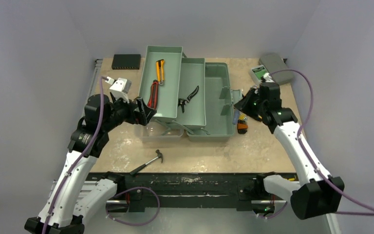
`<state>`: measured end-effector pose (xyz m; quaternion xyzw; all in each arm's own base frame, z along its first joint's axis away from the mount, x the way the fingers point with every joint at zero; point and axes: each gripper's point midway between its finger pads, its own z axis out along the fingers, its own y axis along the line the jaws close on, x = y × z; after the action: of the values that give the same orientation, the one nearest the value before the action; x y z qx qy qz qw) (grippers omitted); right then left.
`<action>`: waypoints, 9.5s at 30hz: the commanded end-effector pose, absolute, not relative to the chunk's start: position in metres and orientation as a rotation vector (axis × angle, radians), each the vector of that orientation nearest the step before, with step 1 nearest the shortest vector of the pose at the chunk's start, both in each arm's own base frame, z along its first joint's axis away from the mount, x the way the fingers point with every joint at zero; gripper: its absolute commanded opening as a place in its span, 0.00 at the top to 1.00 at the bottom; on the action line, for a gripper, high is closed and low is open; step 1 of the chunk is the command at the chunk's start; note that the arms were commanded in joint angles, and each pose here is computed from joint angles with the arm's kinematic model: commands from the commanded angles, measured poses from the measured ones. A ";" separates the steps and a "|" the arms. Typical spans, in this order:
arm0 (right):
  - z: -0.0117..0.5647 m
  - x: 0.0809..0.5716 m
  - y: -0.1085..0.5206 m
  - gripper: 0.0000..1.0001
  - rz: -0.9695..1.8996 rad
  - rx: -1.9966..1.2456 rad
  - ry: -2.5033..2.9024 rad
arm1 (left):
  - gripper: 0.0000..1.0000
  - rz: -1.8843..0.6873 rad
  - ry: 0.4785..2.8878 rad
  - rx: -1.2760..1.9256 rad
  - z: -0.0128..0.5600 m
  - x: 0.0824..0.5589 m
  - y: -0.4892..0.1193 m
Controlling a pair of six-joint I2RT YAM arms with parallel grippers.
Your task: Pack the tool kit
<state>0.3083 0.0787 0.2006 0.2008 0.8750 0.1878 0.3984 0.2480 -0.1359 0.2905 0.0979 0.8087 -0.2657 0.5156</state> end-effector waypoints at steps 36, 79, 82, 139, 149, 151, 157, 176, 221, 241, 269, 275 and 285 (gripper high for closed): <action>0.274 0.353 0.174 0.36 0.486 0.171 2.170 | 0.06 -0.592 1.803 0.272 0.321 0.241 -0.127; 0.041 0.325 0.021 0.15 0.090 0.720 2.529 | 0.06 -0.612 1.803 0.271 0.323 0.237 -0.129; 0.026 0.323 0.013 0.15 -0.002 0.712 2.568 | 0.06 -0.610 1.805 0.270 0.323 0.238 -0.128; 0.281 0.327 0.079 0.67 0.327 0.366 2.079 | 0.06 -0.612 1.825 0.281 0.318 0.242 -0.131; 0.175 0.302 0.021 0.01 -0.087 0.490 2.369 | 0.05 -0.625 1.832 0.284 0.317 0.243 -0.133; 0.153 0.297 0.011 0.01 -0.093 0.531 2.403 | 0.05 -0.632 1.837 0.287 0.316 0.243 -0.134; 0.108 0.297 0.010 0.04 -0.025 0.618 2.474 | 0.06 -0.655 1.839 0.294 0.316 0.242 -0.137; 0.010 0.315 0.012 0.22 -0.121 0.628 2.668 | 0.06 -0.642 1.843 0.292 0.315 0.243 -0.136; 0.266 0.348 0.102 0.78 0.391 0.326 2.162 | 0.05 -0.639 1.827 0.293 0.319 0.240 -0.134; 0.284 0.454 0.255 0.74 0.498 0.055 2.126 | 0.06 -0.638 1.827 0.292 0.319 0.239 -0.134; 0.305 0.468 0.237 0.08 0.524 0.047 2.041 | 0.05 -0.635 1.850 0.287 0.313 0.244 -0.134; 0.293 0.442 0.148 0.05 0.420 0.203 2.105 | 0.06 -0.647 1.849 0.291 0.313 0.243 -0.136; 0.232 0.408 -0.009 0.01 0.165 0.690 2.172 | 0.06 -0.688 1.846 0.301 0.314 0.240 -0.142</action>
<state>0.4276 0.0423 0.2526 0.1942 0.8707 0.0911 0.4425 0.2403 -0.1375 0.3000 0.1191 0.7943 -0.2753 0.5283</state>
